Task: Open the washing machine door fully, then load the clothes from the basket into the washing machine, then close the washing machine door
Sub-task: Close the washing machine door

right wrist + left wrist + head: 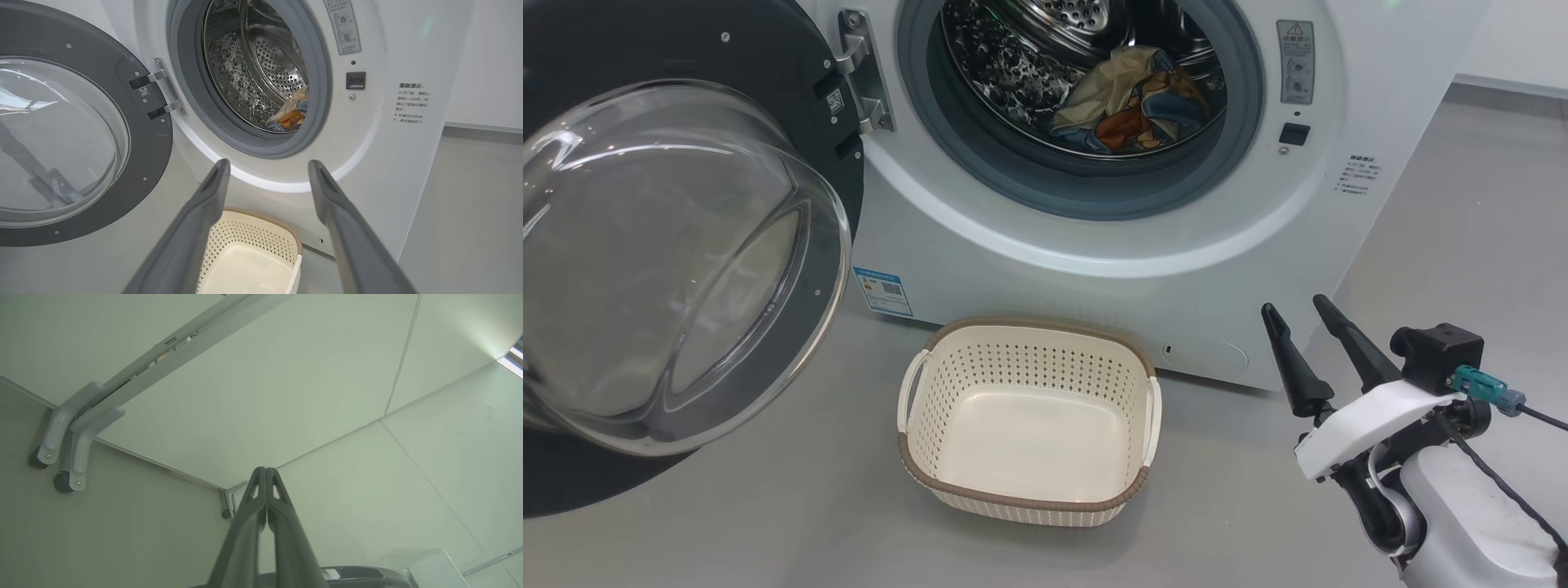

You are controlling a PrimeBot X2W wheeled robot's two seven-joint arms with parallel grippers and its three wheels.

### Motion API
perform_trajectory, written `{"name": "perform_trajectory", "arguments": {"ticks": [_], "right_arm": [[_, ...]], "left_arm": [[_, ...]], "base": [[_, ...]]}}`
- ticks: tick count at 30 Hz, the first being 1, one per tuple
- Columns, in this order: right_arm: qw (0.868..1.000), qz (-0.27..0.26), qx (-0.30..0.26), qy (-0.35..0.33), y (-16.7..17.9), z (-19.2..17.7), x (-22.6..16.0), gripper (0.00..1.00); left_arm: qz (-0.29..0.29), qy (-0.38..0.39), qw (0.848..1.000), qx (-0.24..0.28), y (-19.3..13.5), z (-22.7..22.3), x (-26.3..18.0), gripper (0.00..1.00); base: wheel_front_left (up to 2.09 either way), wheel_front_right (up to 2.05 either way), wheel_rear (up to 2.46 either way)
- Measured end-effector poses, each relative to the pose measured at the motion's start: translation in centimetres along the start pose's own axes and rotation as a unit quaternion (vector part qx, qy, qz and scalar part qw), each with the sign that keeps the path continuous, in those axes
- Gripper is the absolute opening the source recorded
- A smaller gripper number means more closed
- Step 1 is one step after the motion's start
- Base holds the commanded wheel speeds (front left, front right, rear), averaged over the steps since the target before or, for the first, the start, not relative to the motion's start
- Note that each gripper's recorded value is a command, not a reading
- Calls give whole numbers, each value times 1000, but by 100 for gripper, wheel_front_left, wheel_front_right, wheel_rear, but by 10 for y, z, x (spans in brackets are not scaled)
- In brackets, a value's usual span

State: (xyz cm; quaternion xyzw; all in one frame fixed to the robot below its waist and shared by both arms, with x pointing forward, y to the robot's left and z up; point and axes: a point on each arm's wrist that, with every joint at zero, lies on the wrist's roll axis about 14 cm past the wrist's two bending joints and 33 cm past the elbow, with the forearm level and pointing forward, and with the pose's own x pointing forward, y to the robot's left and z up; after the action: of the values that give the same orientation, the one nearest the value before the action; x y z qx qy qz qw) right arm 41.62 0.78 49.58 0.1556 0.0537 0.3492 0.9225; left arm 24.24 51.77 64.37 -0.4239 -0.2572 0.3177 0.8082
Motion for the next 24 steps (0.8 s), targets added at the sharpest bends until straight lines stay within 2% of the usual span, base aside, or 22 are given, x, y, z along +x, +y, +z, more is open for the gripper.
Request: {"name": "perform_trajectory", "arguments": {"ticks": [8,24], "right_arm": [[1000,-19,1,-1,-15,0,-6,100],[999,-43,-4,-8,-33,6,-12,100]], "left_arm": [[50,62,997,-18,28,-32,9,0],[103,158,981,-35,59,-84,6,0]], "base": [[0,0,0],[0,0,0]]}}
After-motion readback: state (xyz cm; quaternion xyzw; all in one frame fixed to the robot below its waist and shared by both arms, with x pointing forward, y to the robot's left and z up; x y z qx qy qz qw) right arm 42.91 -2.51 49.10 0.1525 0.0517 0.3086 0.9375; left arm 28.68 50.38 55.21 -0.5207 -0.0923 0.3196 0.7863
